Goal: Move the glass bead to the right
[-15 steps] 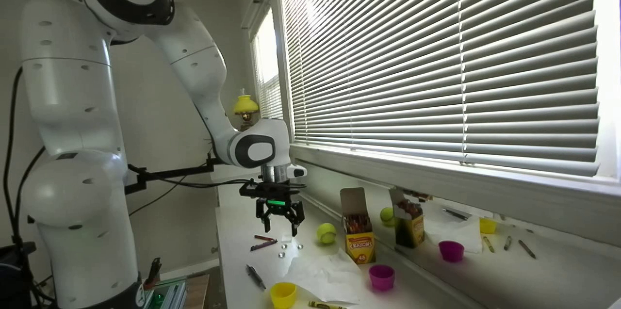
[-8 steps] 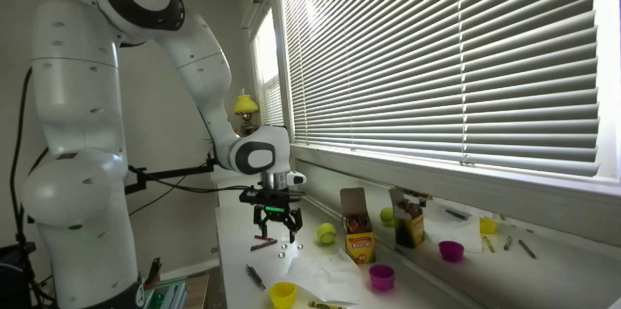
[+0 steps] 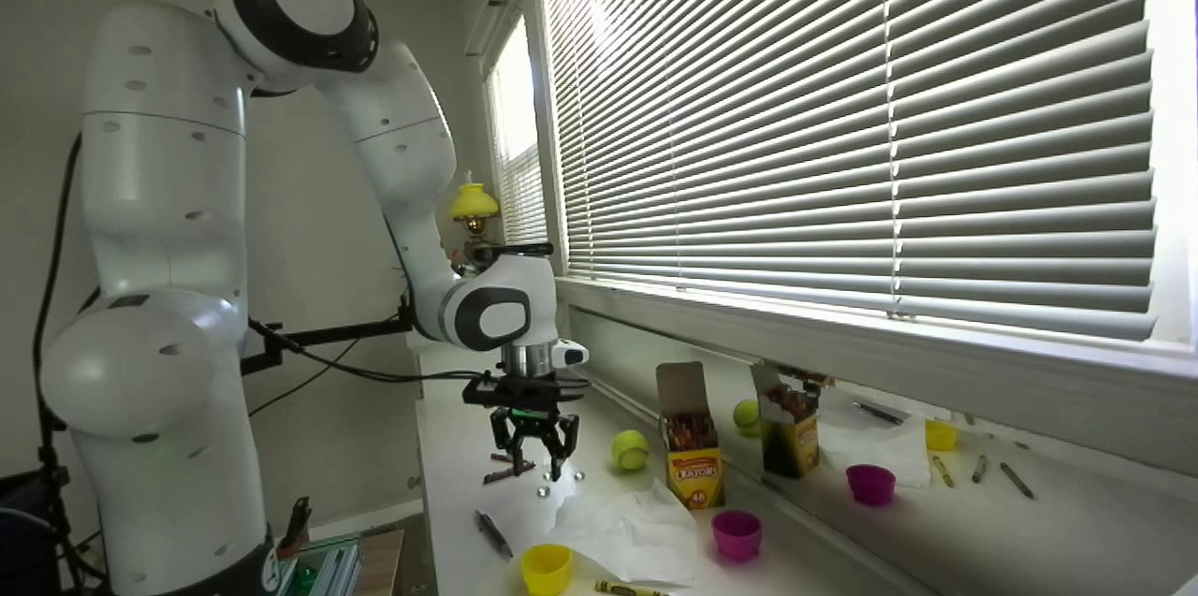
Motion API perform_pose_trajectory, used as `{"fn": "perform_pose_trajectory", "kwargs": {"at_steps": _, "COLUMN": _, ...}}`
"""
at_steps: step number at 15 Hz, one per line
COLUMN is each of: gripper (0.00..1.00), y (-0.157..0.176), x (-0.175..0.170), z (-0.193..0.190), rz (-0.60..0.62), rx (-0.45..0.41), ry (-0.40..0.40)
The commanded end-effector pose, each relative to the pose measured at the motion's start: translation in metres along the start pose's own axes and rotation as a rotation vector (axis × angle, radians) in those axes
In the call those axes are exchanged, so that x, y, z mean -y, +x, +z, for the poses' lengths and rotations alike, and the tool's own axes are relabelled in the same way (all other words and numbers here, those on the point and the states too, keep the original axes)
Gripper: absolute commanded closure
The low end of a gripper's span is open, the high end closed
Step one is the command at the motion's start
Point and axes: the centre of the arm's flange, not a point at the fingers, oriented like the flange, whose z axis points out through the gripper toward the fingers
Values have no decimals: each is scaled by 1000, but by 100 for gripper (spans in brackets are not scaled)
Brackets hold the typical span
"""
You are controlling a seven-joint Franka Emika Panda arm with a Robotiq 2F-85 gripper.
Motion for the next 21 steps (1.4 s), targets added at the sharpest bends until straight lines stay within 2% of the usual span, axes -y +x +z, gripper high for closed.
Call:
{"fn": "perform_pose_trajectory", "kwargs": {"at_steps": 1, "gripper": 54, "y": 4, "x": 2, "z": 7, "rz": -32, "rx": -16, "ry": -31}}
{"fn": "perform_pose_trajectory", "kwargs": {"at_steps": 2, "gripper": 57, "y": 5, "x": 3, "z": 8, "rz": -43, "rx": -18, "ry": -43}}
{"fn": "perform_pose_trajectory", "kwargs": {"at_steps": 4, "gripper": 56, "y": 5, "x": 4, "z": 9, "rz": -60, "rx": -11, "ry": -57}}
{"fn": "perform_pose_trajectory", "kwargs": {"at_steps": 7, "gripper": 44, "y": 5, "x": 5, "z": 11, "rz": -75, "rx": 1, "ry": -60}}
{"fn": "perform_pose_trajectory", "kwargs": {"at_steps": 10, "gripper": 44, "y": 4, "x": 6, "z": 16, "rz": -87, "rx": 12, "ry": -59}}
{"fn": "perform_pose_trajectory", "kwargs": {"at_steps": 12, "gripper": 48, "y": 3, "x": 7, "z": 18, "rz": -92, "rx": 19, "ry": -57}}
{"fn": "perform_pose_trajectory", "kwargs": {"at_steps": 14, "gripper": 54, "y": 3, "x": 8, "z": 21, "rz": -99, "rx": 25, "ry": -56}}
{"fn": "perform_pose_trajectory", "kwargs": {"at_steps": 16, "gripper": 64, "y": 4, "x": 9, "z": 23, "rz": -106, "rx": 30, "ry": -57}}
{"fn": "perform_pose_trajectory", "kwargs": {"at_steps": 17, "gripper": 79, "y": 4, "x": 10, "z": 24, "rz": -113, "rx": 33, "ry": -59}}
{"fn": "perform_pose_trajectory", "kwargs": {"at_steps": 19, "gripper": 92, "y": 5, "x": 10, "z": 24, "rz": -123, "rx": 35, "ry": -65}}
{"fn": "perform_pose_trajectory", "kwargs": {"at_steps": 21, "gripper": 95, "y": 5, "x": 9, "z": 24, "rz": -131, "rx": 38, "ry": -71}}
